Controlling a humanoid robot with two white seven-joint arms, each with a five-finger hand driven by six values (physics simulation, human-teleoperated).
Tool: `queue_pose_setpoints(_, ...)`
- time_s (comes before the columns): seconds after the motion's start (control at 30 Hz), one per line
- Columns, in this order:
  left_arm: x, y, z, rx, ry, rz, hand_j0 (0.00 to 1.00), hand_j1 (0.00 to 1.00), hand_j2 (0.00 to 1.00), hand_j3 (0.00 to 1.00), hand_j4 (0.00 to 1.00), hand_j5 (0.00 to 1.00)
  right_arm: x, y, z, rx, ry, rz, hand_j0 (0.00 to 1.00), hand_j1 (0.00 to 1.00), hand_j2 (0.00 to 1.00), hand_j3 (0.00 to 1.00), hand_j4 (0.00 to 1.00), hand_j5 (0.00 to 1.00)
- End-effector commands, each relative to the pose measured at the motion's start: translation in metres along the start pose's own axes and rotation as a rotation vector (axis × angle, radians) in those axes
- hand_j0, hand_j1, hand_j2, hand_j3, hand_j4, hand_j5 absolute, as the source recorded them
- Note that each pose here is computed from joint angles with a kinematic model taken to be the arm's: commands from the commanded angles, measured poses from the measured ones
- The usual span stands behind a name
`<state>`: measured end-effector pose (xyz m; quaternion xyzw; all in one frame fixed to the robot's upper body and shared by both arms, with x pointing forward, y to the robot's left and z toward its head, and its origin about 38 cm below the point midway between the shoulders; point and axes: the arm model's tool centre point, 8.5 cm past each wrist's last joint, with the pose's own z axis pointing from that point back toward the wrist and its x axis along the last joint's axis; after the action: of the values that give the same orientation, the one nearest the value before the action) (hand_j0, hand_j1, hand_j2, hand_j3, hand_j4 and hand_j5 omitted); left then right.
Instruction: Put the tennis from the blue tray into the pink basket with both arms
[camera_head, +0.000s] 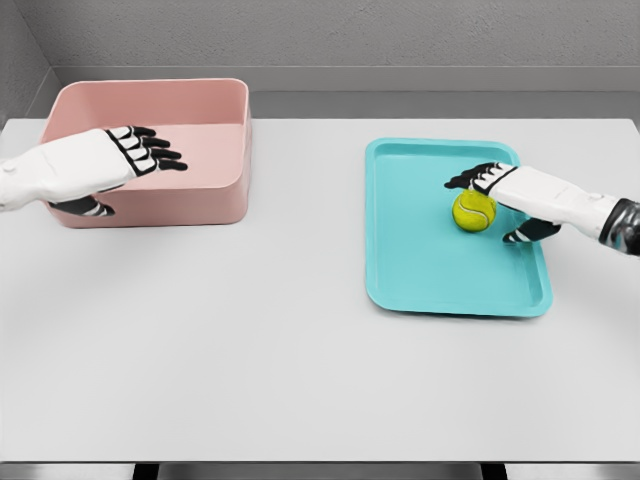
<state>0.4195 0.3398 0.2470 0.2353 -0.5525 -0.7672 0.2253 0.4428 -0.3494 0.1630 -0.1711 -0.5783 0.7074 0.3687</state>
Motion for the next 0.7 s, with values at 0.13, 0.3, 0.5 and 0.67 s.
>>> queue_pose_setpoints(0.13,0.001,-0.002,0.000,-0.002,-0.003,0.008,1.00,1.00,1.00,1.00,1.00,1.00,-0.003,-0.001,-0.010,-0.016,0.006,-0.020,1.00,1.00,1.00,1.00,1.00,1.00)
queue_pose_setpoints(0.3,0.002,-0.008,0.003,0.014,-0.010,0.081,1.00,1.00,1.00,1.00,1.00,1.00,-0.004,0.000,-0.015,-0.004,0.006,-0.018,1.00,1.00,1.00,1.00,1.00,1.00)
queue_pose_setpoints(0.5,0.002,-0.016,0.009,0.038,-0.017,0.204,1.00,1.00,1.00,1.00,1.00,1.00,-0.001,0.006,-0.018,0.028,-0.004,-0.020,0.97,0.97,0.97,0.97,0.97,0.97)
queue_pose_setpoints(0.67,0.001,-0.017,0.009,0.040,-0.016,0.211,1.00,1.00,1.00,1.00,1.00,1.00,0.000,0.008,-0.019,0.051,-0.005,-0.021,0.91,0.91,0.91,0.91,0.91,0.91)
